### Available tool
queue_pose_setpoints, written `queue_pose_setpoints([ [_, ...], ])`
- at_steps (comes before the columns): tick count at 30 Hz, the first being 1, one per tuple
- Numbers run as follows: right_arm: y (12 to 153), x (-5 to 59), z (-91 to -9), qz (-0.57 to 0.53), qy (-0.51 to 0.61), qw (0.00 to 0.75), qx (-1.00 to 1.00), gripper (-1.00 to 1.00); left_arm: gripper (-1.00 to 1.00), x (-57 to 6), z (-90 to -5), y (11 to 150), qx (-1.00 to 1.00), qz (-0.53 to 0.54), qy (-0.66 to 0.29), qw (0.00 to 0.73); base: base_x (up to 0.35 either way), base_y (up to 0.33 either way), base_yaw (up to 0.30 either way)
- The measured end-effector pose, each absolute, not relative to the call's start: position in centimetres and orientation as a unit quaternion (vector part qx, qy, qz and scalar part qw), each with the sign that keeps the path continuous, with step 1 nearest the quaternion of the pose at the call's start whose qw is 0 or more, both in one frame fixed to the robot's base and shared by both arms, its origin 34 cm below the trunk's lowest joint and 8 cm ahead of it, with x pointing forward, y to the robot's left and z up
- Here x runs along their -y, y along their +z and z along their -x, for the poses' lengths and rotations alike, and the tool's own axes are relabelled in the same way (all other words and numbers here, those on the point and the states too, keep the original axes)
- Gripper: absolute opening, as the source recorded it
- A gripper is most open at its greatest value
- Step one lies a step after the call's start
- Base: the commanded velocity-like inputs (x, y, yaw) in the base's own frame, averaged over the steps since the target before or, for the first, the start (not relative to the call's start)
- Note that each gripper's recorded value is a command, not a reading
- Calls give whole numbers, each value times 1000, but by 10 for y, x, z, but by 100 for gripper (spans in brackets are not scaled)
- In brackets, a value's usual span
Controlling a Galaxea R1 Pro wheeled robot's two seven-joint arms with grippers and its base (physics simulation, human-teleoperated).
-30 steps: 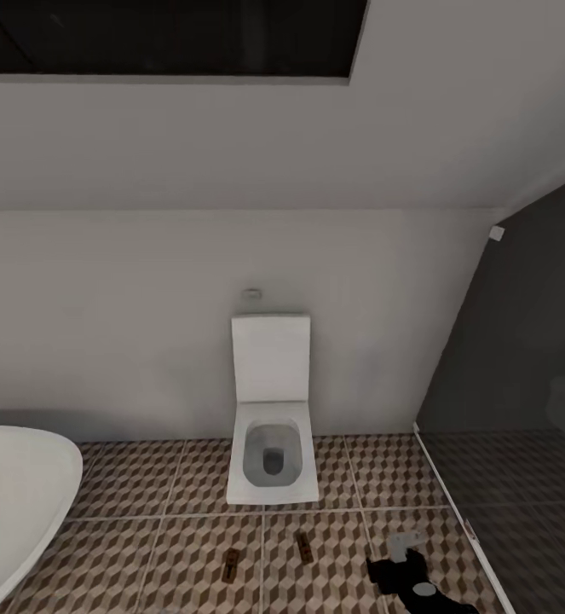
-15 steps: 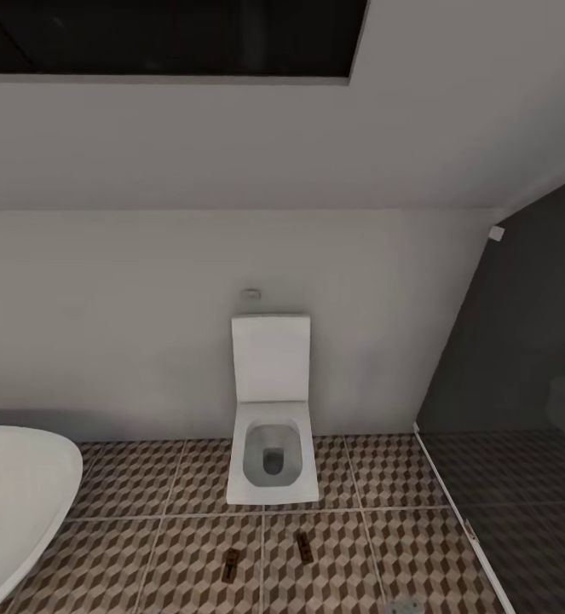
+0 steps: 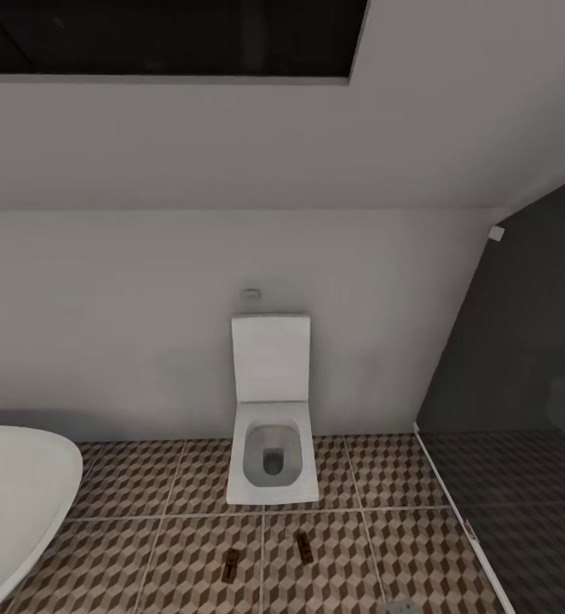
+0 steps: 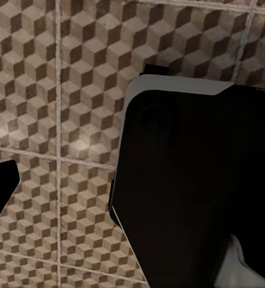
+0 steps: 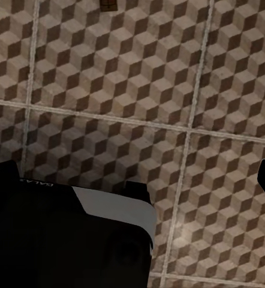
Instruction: Take the four mousetraps from the cabinet in the bathroom and place them on the bathroom floor. Make sure all four end up on the same floor surface, and ensure that at least two of them are either under or directly next to the same bathroom sink.
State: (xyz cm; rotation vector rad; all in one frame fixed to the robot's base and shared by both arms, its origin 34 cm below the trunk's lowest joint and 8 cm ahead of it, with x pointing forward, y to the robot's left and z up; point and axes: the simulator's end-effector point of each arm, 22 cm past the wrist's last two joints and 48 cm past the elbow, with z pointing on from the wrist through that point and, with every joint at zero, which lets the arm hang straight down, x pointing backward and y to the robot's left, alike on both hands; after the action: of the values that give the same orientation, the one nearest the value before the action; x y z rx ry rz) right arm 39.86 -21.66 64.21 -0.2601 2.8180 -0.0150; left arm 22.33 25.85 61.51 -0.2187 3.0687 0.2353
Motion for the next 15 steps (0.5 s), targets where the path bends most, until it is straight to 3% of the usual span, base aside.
queue_pose_setpoints([
  [15,642,217,-399,90,-6,155,-984,100,100,-259,-224,615,-994,72,76,29,0,0,0],
])
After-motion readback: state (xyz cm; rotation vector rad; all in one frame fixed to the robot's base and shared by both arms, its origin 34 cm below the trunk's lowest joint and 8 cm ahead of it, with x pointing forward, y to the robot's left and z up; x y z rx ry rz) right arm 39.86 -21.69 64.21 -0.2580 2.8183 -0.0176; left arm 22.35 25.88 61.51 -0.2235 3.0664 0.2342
